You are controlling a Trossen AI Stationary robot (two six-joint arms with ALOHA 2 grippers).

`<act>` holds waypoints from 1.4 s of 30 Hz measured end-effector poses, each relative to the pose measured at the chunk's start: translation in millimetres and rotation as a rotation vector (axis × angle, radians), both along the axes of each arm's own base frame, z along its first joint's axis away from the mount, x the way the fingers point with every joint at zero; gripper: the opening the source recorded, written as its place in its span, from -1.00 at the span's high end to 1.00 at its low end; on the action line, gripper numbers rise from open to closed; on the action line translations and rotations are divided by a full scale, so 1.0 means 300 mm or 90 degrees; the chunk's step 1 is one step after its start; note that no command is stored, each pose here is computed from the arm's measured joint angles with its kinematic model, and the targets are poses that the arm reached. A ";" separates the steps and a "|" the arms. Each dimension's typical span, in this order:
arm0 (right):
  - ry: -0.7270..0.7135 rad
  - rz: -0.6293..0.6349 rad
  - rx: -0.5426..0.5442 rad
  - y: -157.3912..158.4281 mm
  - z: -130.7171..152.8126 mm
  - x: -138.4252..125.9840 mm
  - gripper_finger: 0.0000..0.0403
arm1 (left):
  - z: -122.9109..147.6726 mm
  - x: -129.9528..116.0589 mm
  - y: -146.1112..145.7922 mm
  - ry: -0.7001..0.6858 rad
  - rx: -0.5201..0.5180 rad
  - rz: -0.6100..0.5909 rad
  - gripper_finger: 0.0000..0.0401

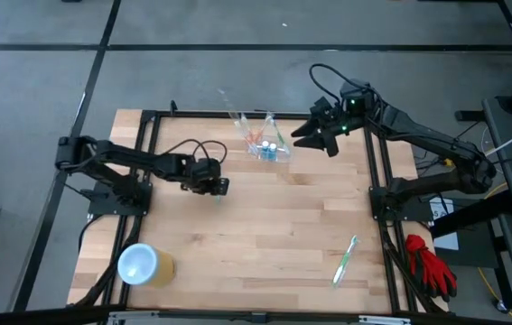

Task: Pick & Place toothbrushing station
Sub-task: Put the top green toothbrush into the transparent organizer

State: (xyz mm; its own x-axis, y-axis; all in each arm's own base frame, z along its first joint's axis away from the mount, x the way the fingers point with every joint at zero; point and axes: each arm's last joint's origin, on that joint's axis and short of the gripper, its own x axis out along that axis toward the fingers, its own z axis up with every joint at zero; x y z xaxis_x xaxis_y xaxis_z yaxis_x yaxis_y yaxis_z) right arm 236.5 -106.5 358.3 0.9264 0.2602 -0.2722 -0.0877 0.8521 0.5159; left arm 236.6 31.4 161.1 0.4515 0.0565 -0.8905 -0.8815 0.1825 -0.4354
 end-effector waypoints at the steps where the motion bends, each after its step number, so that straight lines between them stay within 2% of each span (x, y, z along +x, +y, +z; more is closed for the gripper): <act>1: 0.000 0.002 0.000 0.002 0.000 0.001 -0.17 | -0.012 0.008 -0.001 0.003 -0.005 0.004 0.14; 6: -0.001 0.008 -0.001 0.009 0.000 0.004 -0.17 | -0.062 0.020 0.000 0.041 -0.029 0.024 0.12; 11: -0.002 0.010 -0.001 0.012 0.001 0.006 -0.17 | -0.086 0.033 0.002 0.048 -0.030 0.033 0.17; 14: -0.002 0.010 0.001 0.012 0.001 0.006 -0.17 | -0.092 0.034 0.002 0.053 -0.028 0.034 0.29; 20: 0.000 0.010 0.010 0.014 0.002 0.007 -0.17 | -0.081 0.040 0.007 0.027 -0.002 0.034 0.66; 26: -0.007 0.021 0.007 0.028 0.005 0.014 -0.17 | -0.037 0.048 0.008 -0.031 0.020 0.008 0.96; 32: -0.021 0.027 0.008 0.048 0.015 0.027 -0.17 | 0.030 0.043 -0.009 -0.105 -0.007 -0.032 0.99; 36: -0.039 0.040 0.004 0.067 0.025 0.037 -0.17 | 0.100 0.022 -0.050 -0.162 -0.010 -0.030 0.99; 39: -0.044 0.052 0.003 0.081 0.027 0.043 -0.17 | 0.160 0.000 -0.090 -0.216 0.015 -0.025 0.99; 42: -0.045 0.061 0.001 0.093 0.027 0.047 -0.17 | 0.232 -0.014 -0.143 -0.309 0.084 -0.033 0.99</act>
